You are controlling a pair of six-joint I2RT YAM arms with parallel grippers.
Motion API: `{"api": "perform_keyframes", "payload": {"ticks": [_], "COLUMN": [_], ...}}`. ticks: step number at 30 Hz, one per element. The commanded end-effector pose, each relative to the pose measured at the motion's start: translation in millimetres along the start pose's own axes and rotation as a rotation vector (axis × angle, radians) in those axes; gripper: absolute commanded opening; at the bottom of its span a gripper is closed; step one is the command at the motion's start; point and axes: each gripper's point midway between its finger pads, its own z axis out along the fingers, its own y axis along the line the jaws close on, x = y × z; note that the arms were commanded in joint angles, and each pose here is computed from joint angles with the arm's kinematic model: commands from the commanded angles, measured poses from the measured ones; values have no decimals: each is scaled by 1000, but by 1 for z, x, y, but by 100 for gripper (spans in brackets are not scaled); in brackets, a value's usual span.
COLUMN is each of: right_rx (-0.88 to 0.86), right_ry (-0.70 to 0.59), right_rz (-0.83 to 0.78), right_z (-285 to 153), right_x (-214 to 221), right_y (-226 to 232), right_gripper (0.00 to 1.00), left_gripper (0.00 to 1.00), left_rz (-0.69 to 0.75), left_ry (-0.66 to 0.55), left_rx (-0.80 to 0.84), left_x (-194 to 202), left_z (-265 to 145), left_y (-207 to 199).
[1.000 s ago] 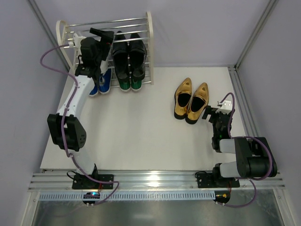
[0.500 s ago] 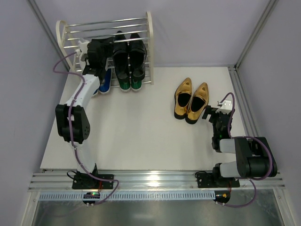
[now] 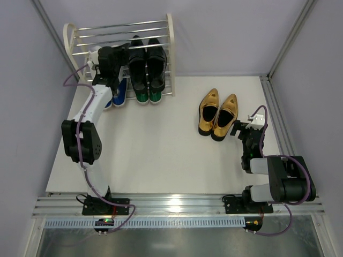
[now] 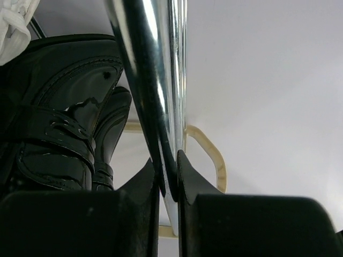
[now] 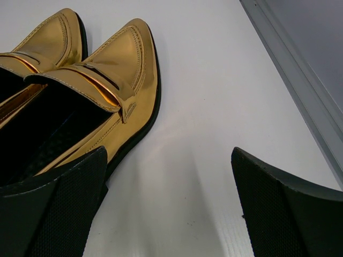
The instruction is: Place and organize the shoes onto the shoe shelf
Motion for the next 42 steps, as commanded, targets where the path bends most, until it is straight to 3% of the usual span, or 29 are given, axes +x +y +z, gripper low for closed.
{"api": "perform_keyframes", "payload": {"ticks": [1, 19, 29, 42], "right_rx": [-4, -4, -4, -4], "right_ry": [-89, -87, -87, -89], "right_rz": [10, 10, 10, 10], "right_z": [3, 3, 3, 3], "right_x": [-24, -23, -24, -24], "right_y": [1, 1, 1, 1], "right_gripper": [97, 97, 97, 97], "left_gripper": [0, 0, 0, 0], "left_rz": [190, 237, 244, 314], "left_ry": [-45, -40, -45, 11], "left_rx": [134, 144, 97, 90], "left_x": [-23, -37, -45, -34], "left_z": [-42, -103, -163, -155], "left_y": [-77, -107, -80, -78]}}
